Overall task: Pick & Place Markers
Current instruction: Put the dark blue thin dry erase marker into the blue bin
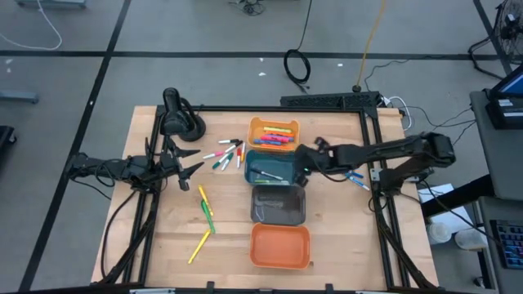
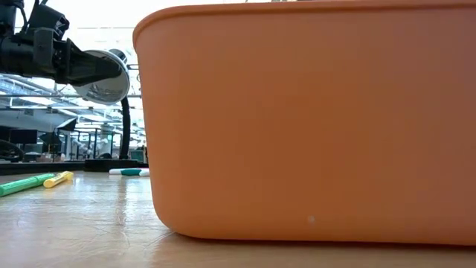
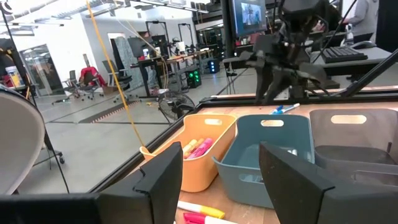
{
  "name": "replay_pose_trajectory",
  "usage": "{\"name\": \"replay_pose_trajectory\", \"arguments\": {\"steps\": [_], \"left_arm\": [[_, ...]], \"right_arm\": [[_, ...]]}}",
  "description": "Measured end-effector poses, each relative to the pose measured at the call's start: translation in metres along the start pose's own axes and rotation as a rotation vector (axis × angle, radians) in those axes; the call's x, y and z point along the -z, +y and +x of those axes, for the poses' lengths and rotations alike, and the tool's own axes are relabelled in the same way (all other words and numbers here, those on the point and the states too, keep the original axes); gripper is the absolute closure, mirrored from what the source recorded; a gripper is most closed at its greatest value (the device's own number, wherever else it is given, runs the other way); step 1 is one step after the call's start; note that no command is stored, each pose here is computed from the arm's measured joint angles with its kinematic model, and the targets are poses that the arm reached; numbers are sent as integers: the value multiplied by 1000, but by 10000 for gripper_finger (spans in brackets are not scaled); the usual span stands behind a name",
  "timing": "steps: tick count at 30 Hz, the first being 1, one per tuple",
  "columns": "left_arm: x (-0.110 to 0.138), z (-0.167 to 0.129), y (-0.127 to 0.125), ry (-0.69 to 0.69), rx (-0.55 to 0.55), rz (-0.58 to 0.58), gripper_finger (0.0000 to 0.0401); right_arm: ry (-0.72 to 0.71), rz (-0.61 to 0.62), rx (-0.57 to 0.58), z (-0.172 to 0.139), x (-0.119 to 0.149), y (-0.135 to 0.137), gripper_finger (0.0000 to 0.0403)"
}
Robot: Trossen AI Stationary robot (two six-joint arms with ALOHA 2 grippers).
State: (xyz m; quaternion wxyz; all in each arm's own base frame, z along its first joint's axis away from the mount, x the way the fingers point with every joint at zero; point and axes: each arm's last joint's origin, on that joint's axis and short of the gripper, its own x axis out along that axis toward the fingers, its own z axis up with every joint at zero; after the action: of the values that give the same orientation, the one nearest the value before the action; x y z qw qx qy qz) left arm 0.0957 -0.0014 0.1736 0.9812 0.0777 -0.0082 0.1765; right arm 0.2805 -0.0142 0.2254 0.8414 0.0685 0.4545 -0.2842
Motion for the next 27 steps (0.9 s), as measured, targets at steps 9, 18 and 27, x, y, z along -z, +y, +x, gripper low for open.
{"name": "replay_pose_trajectory", "arguments": {"steps": [9,18,27], "left_arm": [[0,0,0,1,0,0,187],[0,0,0,0,0,0,187],[0,0,0,0,0,0,187]], "right_arm": [[87,229,103,-10,65,-28,317],[191,354,229,13,121,-62,269],[181,344,185,27,138,-66,255]]}}
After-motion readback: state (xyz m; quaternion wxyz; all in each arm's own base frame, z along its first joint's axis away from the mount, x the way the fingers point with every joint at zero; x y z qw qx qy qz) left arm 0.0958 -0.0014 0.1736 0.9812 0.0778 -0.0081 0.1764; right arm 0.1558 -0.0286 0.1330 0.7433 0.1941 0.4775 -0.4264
